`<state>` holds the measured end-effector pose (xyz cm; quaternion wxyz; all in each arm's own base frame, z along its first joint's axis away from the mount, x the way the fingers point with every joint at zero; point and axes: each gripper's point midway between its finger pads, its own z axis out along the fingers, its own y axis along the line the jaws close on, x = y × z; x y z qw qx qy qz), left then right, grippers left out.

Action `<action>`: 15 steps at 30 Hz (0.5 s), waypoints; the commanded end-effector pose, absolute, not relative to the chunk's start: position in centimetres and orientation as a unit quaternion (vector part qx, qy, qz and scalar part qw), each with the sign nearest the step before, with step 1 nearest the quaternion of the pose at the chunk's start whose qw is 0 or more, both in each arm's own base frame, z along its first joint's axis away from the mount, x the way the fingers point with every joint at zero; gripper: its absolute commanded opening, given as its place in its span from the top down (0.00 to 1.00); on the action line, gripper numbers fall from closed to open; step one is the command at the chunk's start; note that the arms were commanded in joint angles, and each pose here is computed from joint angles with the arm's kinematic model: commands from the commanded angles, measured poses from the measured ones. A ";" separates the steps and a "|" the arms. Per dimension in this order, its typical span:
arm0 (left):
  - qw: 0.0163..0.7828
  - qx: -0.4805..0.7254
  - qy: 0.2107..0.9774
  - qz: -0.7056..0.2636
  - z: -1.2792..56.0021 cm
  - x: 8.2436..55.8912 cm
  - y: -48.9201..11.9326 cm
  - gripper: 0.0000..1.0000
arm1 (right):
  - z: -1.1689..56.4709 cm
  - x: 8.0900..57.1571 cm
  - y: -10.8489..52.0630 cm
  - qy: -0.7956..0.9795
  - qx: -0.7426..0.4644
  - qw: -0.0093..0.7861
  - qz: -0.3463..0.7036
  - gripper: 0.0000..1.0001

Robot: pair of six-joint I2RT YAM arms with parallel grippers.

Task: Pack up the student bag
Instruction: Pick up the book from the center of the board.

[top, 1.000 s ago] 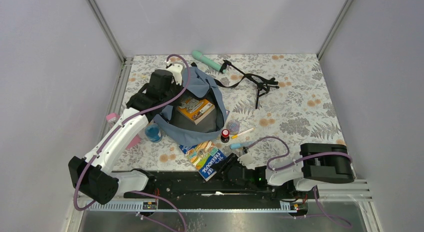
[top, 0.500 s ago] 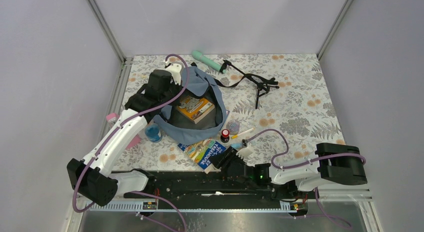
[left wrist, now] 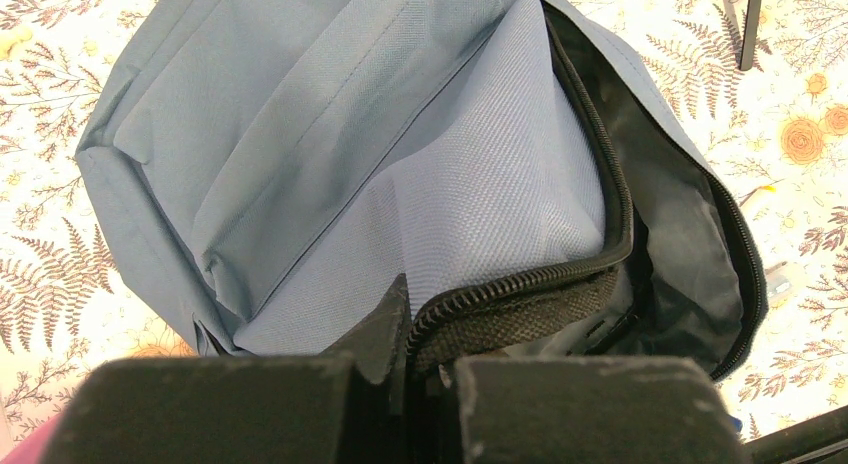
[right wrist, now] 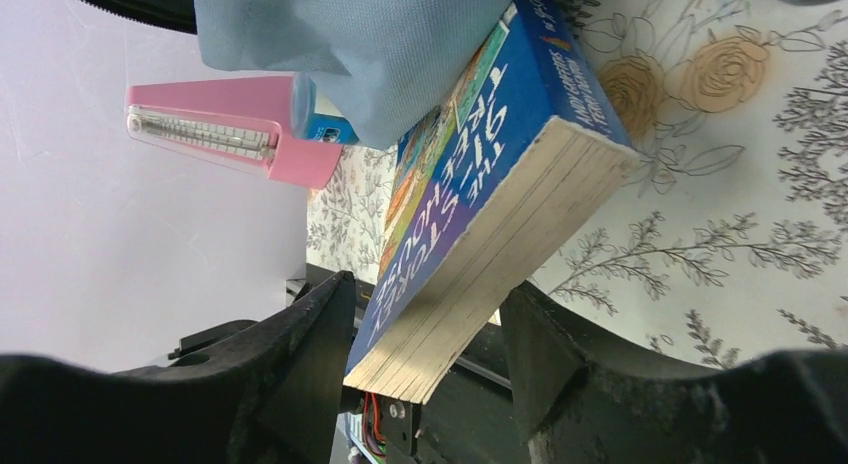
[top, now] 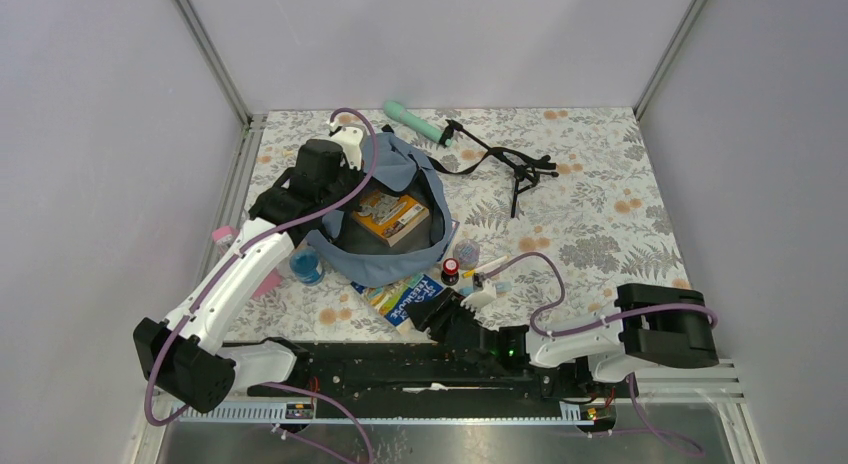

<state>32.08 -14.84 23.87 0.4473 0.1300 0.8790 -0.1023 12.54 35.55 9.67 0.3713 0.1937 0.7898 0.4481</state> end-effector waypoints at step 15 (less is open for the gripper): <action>0.506 0.124 0.846 -0.118 27.4 32.7 -15.1 1.00 | 14.4 16.1 39.1 0.746 0.208 0.414 0.478 0.67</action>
